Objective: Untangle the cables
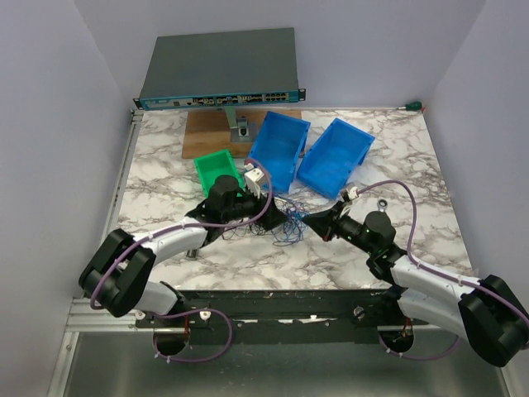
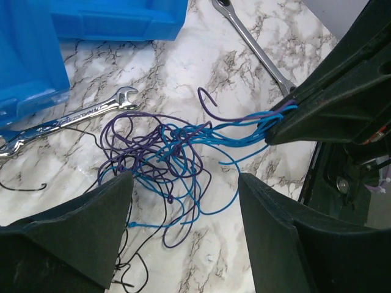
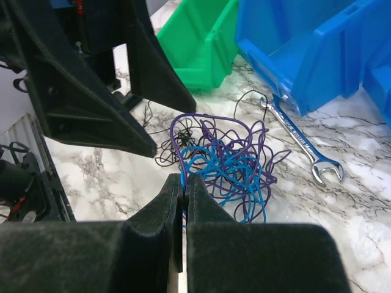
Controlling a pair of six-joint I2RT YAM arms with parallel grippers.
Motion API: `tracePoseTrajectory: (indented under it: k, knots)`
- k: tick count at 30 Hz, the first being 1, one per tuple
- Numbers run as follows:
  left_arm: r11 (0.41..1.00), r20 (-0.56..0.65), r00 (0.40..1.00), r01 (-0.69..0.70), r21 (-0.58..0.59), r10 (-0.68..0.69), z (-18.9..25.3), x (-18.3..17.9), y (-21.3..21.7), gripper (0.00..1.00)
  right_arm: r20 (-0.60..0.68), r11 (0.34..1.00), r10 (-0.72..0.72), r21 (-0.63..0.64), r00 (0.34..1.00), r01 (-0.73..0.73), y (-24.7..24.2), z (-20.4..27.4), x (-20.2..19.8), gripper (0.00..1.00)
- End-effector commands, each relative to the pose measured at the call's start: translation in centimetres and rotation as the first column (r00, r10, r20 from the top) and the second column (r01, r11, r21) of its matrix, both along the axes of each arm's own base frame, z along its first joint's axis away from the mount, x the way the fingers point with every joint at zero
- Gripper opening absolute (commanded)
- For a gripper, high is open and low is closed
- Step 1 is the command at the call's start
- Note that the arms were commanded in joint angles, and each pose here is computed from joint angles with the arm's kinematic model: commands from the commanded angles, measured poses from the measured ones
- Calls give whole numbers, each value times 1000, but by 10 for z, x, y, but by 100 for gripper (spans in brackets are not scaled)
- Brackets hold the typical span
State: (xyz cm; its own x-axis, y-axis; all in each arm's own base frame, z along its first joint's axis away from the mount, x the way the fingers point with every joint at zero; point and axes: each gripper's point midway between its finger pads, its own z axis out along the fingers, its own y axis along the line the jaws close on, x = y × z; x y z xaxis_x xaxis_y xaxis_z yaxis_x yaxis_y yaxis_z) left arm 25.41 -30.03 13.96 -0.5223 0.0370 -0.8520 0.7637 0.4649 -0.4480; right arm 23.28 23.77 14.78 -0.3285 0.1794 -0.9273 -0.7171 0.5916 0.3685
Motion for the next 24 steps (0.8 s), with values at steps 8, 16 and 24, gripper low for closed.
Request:
tracePoseTrajectory:
  k: [8,16,24]
  knots:
    - [994,-89,995,-28,104,38,-21,26,-20,59,54,998,58,29,997,-59,6,14,-7,1]
    - [998,-78,997,13,68,-8,-10,26,-37,3,44,999,44,27,998,-45,5,11,-4,1]
    - [973,108,967,-230,-11,230,24,31,12,0,-37,938,-345,-42,938,343,-45,-9,40,1]
